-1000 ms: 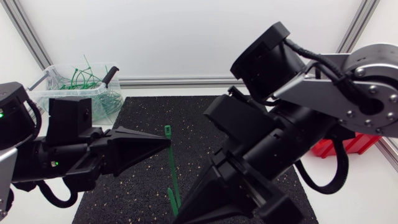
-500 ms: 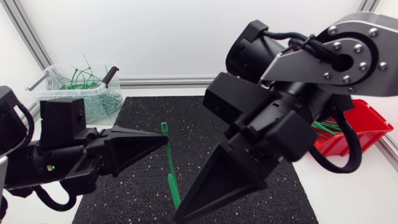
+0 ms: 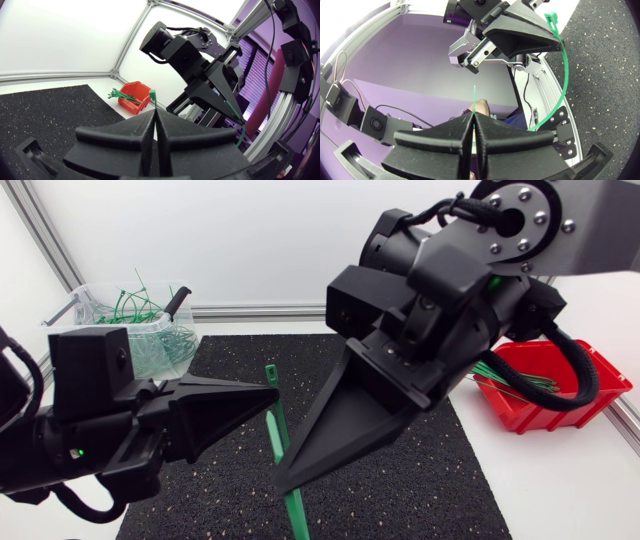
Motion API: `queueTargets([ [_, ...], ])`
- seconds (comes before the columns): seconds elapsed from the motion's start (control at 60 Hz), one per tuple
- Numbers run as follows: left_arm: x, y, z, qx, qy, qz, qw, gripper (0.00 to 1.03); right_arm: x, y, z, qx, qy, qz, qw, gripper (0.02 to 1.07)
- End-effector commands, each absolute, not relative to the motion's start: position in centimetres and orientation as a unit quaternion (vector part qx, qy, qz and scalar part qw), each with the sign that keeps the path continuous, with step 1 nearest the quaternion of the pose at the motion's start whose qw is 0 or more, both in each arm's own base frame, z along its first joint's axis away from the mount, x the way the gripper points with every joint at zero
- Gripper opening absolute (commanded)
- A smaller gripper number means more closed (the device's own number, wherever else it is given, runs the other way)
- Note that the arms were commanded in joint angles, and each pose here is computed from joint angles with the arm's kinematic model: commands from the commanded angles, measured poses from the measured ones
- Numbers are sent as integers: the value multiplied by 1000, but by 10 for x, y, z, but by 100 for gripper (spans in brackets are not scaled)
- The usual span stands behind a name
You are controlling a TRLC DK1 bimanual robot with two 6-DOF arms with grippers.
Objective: Take a green cable tie from the red box, thread the tail through the head to close it, then place it in the transparent bin on the left.
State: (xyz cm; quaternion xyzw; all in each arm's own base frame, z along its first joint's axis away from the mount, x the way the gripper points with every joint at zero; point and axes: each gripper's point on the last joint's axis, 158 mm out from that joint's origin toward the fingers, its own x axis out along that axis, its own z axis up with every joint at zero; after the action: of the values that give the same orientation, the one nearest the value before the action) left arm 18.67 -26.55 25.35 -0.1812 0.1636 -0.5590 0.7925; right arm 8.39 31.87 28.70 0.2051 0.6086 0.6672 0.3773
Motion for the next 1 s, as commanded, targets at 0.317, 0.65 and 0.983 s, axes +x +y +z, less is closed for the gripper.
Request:
queueTargets([
  [0.317, 180, -266, 276, -172, 122, -563, 799, 4, 94, 327, 299, 243, 630, 653, 343, 7],
  [0.65, 176, -270, 272, -168, 119, -560, 802, 4, 107, 328, 296, 271, 638, 638, 336, 7],
  [0.983, 173, -265, 277, -157, 94, -552, 813, 4, 119, 328, 293, 290, 643, 626, 333, 7],
])
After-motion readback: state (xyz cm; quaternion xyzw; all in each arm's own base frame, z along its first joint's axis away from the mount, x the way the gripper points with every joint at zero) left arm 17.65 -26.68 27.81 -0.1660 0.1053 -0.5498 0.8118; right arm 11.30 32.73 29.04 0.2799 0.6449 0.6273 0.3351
